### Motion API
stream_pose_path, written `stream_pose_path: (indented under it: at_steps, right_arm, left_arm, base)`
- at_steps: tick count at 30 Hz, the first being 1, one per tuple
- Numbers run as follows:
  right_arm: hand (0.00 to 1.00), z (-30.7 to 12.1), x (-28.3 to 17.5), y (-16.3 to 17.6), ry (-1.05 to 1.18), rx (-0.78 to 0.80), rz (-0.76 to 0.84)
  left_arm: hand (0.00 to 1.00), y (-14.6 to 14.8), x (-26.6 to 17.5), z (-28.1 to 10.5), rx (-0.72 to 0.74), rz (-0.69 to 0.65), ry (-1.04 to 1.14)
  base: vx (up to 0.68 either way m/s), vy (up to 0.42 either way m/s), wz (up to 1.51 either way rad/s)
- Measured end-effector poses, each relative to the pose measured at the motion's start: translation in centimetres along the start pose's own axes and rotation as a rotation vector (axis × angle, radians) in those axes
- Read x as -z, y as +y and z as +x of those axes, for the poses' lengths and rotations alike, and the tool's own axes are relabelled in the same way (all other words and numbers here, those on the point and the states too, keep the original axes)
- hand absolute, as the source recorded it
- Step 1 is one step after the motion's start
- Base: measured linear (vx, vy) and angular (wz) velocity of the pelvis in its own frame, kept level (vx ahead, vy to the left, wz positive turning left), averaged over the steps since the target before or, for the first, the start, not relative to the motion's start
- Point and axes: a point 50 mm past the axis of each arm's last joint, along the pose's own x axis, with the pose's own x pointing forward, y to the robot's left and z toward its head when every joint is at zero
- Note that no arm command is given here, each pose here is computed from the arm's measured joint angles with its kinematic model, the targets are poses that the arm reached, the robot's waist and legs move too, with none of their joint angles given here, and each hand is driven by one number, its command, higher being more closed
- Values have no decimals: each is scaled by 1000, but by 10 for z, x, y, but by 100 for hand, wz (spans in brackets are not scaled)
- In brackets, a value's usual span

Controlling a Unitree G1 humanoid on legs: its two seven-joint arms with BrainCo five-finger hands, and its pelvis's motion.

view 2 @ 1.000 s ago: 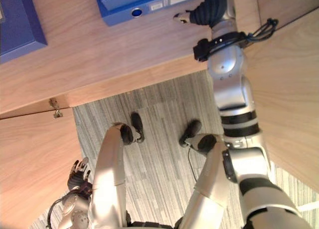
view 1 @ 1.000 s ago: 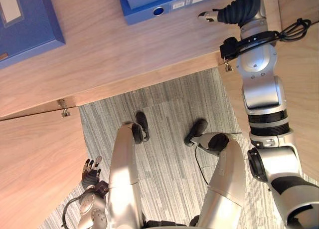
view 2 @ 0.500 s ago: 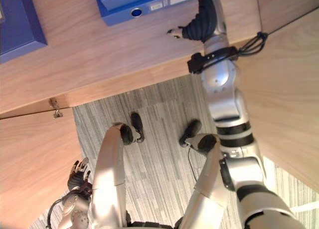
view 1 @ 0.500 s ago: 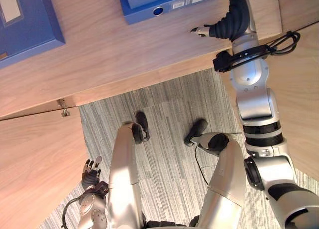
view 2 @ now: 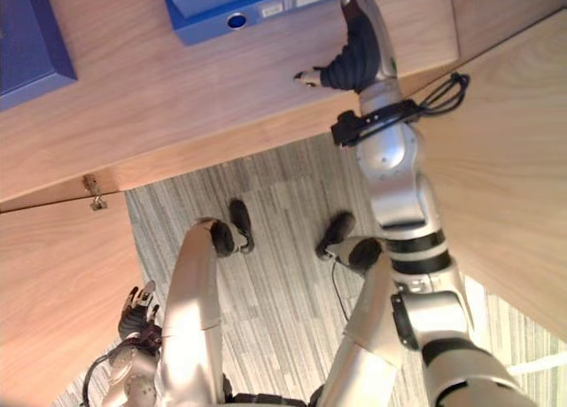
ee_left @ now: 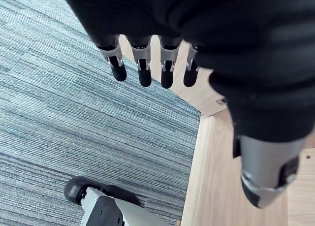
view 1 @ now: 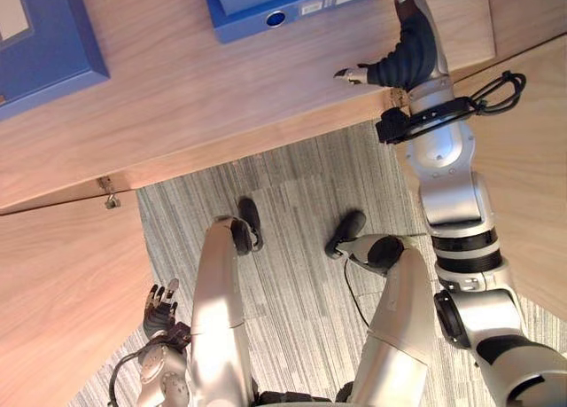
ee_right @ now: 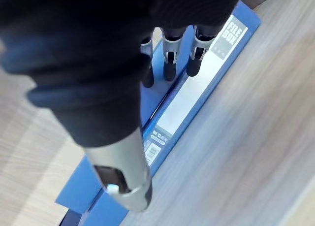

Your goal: Walk over to the cabinet, pick up the folder, carry it to the office cabinet, place the folder inside the office cabinet, then close the office cabinet door

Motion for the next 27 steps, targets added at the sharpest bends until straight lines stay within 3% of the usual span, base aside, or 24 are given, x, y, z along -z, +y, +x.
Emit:
stream_pose_path:
  at_steps: [5,10,17,18,22,27]
  right_arm:
    - [0,-32,24,21,117,-50,59]
    - [0,-97,60,50,358,-110,188]
    - [0,-208,105,105,806,-263,353]
    - [0,-243,113,125,949,-336,392]
    - [0,-321,111,170,1243,-497,521]
    - [0,-404,104,187,1574,-591,598]
  left_arm:
    - [0,2,-1,0,-11,4,-5]
    - [0,2,-3,0,-7,20,-12]
    - [0,19,16,-7,-30,51,72]
    - [0,26,22,-9,-39,68,100]
    - [0,41,41,-13,-59,184,200]
    - [0,54,66,-20,-90,283,320]
  base:
    - [21,15,-9]
    - [47,38,-2]
    - [133,45,-15]
    - [122,24,-11]
    - [170,-6,-8]
    - [163,-44,-15]
